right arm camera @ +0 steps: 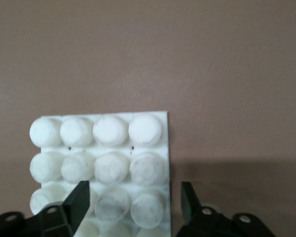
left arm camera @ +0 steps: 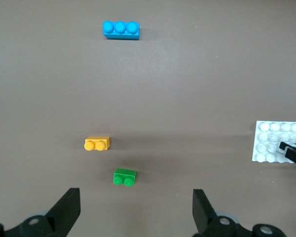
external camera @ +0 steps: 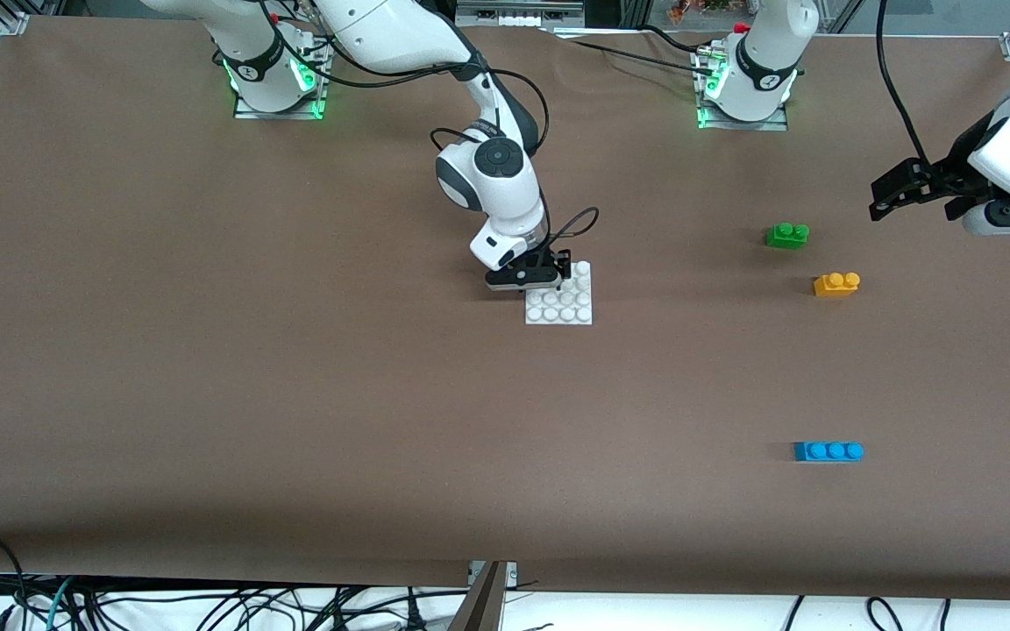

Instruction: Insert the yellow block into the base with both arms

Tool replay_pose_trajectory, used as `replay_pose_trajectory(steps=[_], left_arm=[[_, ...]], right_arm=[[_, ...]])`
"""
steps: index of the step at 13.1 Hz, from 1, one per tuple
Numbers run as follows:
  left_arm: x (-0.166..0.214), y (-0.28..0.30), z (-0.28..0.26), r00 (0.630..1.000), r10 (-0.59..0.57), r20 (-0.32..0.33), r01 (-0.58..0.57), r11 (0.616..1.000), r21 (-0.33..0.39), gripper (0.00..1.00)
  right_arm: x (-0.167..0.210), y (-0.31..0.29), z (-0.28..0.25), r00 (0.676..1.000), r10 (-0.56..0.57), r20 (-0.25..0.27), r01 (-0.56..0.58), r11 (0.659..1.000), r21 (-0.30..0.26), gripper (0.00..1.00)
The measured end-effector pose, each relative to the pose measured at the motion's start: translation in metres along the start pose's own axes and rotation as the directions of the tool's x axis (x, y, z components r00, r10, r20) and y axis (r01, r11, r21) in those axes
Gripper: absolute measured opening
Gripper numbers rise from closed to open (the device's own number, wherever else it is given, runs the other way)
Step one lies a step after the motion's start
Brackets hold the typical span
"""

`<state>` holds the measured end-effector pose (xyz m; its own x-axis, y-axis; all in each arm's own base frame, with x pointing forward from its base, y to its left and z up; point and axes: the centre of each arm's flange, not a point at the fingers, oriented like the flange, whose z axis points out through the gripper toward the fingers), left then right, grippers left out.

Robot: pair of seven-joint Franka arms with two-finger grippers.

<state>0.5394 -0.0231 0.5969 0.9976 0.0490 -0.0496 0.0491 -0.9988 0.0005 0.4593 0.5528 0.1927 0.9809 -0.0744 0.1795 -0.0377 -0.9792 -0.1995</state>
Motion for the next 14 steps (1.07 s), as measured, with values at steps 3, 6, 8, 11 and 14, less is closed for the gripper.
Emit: replay_pose_trajectory(steps=[3,6,8,11,14], left_arm=[[0.0,0.0,0.0,1.0,0.0,0.0,0.0,1.0,0.0,1.0],[0.0,0.0,0.0,1.0,0.0,0.0,0.0,1.0,0.0,1.0],[0.0,0.0,0.0,1.0,0.0,0.0,0.0,1.0,0.0,1.0],[0.0,0.0,0.0,1.0,0.0,0.0,0.0,1.0,0.0,1.0],[0.0,0.0,0.0,1.0,0.0,0.0,0.0,1.0,0.0,1.0]], right_arm=[[0.041,0.013,-0.035,0.999,0.046,0.011,-0.045,0.997,-0.062,1.0],[0.095,0.051,-0.089,0.996,0.075,0.037,-0.069,0.988,-0.141,1.0],[0.141,0.099,-0.127,0.995,0.062,0.081,-0.047,0.984,-0.174,1.0],[0.209,0.193,-0.189,0.991,0.053,0.119,-0.031,0.983,-0.182,1.0],[0.243,0.275,-0.244,0.987,0.047,0.153,-0.021,0.986,-0.167,1.0]])
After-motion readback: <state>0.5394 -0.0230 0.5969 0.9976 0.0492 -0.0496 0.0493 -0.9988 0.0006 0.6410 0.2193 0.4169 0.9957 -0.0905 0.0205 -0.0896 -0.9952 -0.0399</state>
